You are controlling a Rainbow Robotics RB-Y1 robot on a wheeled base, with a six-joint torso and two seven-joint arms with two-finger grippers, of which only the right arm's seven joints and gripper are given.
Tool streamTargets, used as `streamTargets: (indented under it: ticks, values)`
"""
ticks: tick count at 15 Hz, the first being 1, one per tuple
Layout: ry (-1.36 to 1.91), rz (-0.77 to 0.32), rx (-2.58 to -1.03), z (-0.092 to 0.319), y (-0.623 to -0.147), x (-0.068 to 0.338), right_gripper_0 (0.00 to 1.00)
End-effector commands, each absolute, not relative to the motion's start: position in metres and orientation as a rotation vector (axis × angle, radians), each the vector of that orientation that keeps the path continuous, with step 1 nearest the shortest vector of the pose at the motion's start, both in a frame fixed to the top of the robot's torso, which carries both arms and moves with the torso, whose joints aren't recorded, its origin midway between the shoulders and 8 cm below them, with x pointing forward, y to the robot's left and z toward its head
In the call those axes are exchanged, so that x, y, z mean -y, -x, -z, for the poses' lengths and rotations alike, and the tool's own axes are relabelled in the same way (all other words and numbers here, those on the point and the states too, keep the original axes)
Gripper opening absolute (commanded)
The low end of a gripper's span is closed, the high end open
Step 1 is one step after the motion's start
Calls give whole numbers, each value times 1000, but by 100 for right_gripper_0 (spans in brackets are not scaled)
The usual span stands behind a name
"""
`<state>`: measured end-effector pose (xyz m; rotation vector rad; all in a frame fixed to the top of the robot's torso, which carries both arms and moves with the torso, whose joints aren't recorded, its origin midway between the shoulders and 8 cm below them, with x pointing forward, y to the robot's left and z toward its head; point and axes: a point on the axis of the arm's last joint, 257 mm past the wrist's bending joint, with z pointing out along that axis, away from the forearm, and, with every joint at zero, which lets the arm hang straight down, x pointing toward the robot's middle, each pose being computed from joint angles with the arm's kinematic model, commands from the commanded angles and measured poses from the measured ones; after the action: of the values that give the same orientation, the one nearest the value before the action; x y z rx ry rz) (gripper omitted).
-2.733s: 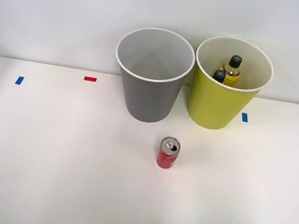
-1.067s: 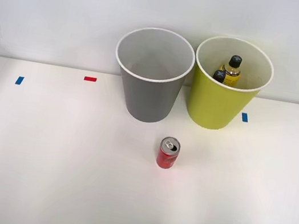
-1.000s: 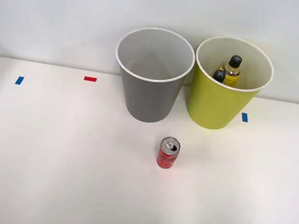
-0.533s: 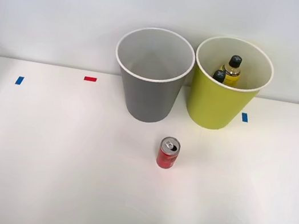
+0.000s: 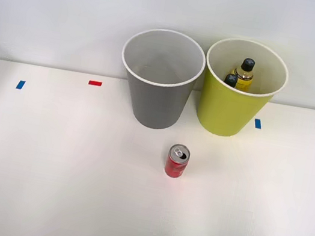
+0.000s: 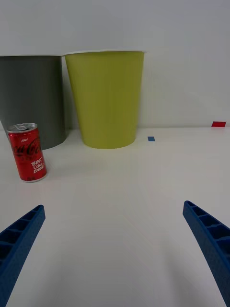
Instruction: Put cans in the gray bin, plastic bottles in the light green bin
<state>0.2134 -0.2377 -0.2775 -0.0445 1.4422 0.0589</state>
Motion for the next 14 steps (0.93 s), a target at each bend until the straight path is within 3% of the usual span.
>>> streamTargets:
  ticks: [1,10,14]
  values:
    - [45,-59,-1442,278,-213,238,100]
    - [47,-62,-1465,289,-217,238,100]
    - [16,-141,-1424,278,-221,224,100]
